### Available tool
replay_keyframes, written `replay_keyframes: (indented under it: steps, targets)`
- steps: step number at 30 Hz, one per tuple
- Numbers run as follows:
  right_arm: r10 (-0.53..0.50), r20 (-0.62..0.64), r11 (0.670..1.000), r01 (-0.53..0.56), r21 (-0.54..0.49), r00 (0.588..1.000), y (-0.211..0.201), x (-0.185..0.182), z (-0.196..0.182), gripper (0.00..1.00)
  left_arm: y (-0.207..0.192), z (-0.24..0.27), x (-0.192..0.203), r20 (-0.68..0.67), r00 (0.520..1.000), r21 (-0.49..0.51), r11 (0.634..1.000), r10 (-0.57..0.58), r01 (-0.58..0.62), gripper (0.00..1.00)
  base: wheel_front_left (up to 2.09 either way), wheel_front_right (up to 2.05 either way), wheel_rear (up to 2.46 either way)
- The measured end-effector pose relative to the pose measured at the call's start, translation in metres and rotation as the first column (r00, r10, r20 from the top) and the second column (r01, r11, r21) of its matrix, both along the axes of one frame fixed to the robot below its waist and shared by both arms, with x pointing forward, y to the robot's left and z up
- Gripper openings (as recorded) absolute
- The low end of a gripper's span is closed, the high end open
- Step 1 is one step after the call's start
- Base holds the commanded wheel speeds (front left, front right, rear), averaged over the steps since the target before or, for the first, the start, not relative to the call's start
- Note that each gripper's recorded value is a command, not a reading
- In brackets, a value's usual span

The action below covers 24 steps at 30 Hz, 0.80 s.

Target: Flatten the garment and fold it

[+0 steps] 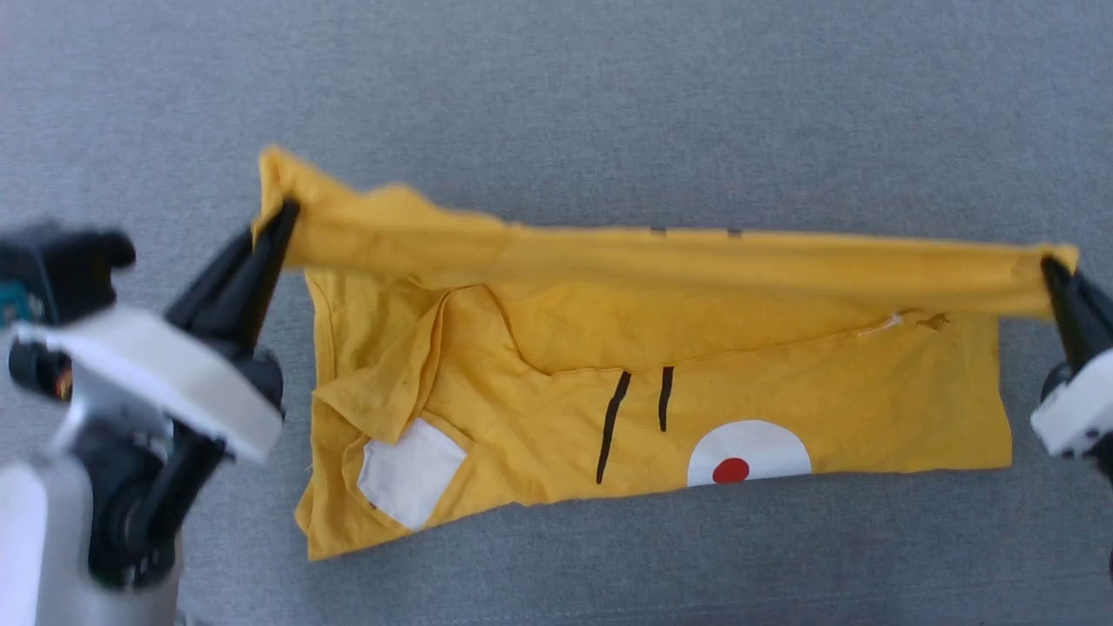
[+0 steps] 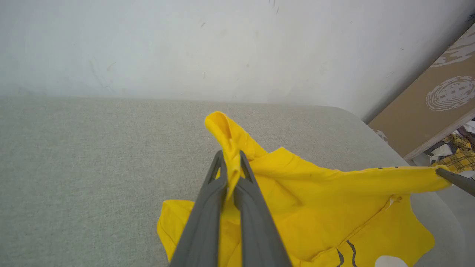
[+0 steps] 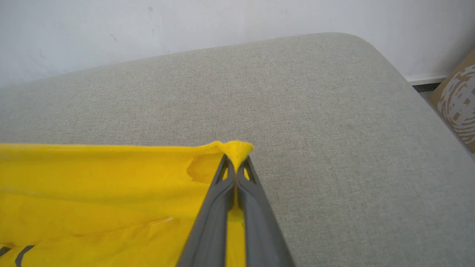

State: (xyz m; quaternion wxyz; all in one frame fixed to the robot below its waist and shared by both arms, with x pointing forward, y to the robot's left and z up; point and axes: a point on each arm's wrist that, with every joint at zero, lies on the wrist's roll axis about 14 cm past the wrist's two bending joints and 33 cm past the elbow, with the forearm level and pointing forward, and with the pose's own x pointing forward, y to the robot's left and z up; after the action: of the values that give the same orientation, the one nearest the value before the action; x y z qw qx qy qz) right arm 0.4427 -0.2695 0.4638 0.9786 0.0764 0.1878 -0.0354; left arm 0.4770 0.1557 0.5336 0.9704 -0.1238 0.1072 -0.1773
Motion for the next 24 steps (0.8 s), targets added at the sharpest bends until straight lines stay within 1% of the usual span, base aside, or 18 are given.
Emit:
replay_keyframes:
  steps: [6, 13, 17, 20, 24]
  targets:
    - [-0.016, -0.064, 0.998, 0.020, 0.053, 0.998, 0.004, -0.027, -0.019, 0.00, 0.012, -0.031, -0.043, -0.133, 0.990, -0.030, 0.999, 0.041, -0.045, 0.00, 0.00, 0.00, 0.00]
    - [0.013, -0.202, 0.997, 0.003, 0.077, 0.979, 0.013, -0.051, -0.047, 0.00, 0.015, -0.072, -0.073, -0.299, 0.952, -0.059, 0.995, 0.062, -0.083, 0.00, 0.00, 0.00, 0.00]
    - [0.028, -0.274, 0.997, -0.006, 0.081, 0.961, 0.015, -0.060, -0.062, 0.00, 0.016, -0.097, -0.085, -0.406, 0.912, -0.048, 0.995, 0.057, -0.084, 0.00, 0.00, 0.00, 0.00]
    - [0.038, -0.332, 0.997, -0.011, 0.082, 0.943, 0.016, -0.067, -0.073, 0.00, 0.015, -0.118, -0.097, -0.500, 0.865, -0.041, 0.996, 0.050, -0.082, 0.00, 0.00, 0.00, 0.00]
    - [0.039, -0.385, 0.997, -0.010, 0.076, 0.922, 0.015, -0.074, -0.087, 0.00, 0.014, -0.137, -0.107, -0.573, 0.819, -0.027, 0.997, 0.047, -0.076, 0.00, 0.00, 0.00, 0.00]
